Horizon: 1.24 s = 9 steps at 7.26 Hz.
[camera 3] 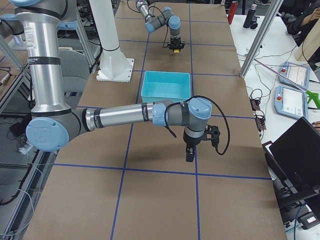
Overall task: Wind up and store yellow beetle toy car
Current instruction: 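Drag the car backward with the left gripper, away from the bin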
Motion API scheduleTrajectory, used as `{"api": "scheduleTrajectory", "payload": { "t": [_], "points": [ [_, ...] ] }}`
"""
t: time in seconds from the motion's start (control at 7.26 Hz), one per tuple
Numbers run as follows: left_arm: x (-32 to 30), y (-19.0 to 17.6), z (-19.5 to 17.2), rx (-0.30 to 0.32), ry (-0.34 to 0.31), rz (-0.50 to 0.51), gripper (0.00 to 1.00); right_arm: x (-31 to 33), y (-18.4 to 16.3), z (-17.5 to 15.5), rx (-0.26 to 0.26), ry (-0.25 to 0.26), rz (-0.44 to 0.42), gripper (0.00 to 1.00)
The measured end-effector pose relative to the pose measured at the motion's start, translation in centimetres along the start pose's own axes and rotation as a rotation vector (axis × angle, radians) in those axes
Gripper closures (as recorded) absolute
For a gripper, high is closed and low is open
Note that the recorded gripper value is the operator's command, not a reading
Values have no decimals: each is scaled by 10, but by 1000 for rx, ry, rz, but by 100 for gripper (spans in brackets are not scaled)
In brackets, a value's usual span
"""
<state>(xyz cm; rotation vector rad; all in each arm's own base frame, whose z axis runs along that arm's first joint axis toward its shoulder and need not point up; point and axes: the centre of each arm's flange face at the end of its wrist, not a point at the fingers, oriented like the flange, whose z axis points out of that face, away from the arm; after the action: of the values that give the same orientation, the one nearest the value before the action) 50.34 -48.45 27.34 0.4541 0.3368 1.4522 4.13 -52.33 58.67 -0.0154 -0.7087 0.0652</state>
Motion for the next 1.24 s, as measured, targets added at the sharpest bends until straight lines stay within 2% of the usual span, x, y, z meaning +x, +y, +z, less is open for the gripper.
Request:
{"api": "scheduleTrajectory", "payload": {
  "t": [0.28, 0.41, 0.69, 0.83, 1.24],
  "points": [
    [-37, 54, 5, 15, 38, -49, 100, 0, 0, 0, 0, 0, 0, 0],
    [-45, 69, 9, 42, 41, -14, 100, 0, 0, 0, 0, 0, 0, 0],
    [-53, 86, 13, 99, 37, 92, 100, 0, 0, 0, 0, 0, 0, 0],
    [-56, 93, 13, 125, 59, 107, 100, 0, 0, 0, -1, 0, 1, 0],
    [-60, 111, 21, 162, 80, 78, 100, 1, 1, 1, -2, 0, 1, 0]
  ]
}}
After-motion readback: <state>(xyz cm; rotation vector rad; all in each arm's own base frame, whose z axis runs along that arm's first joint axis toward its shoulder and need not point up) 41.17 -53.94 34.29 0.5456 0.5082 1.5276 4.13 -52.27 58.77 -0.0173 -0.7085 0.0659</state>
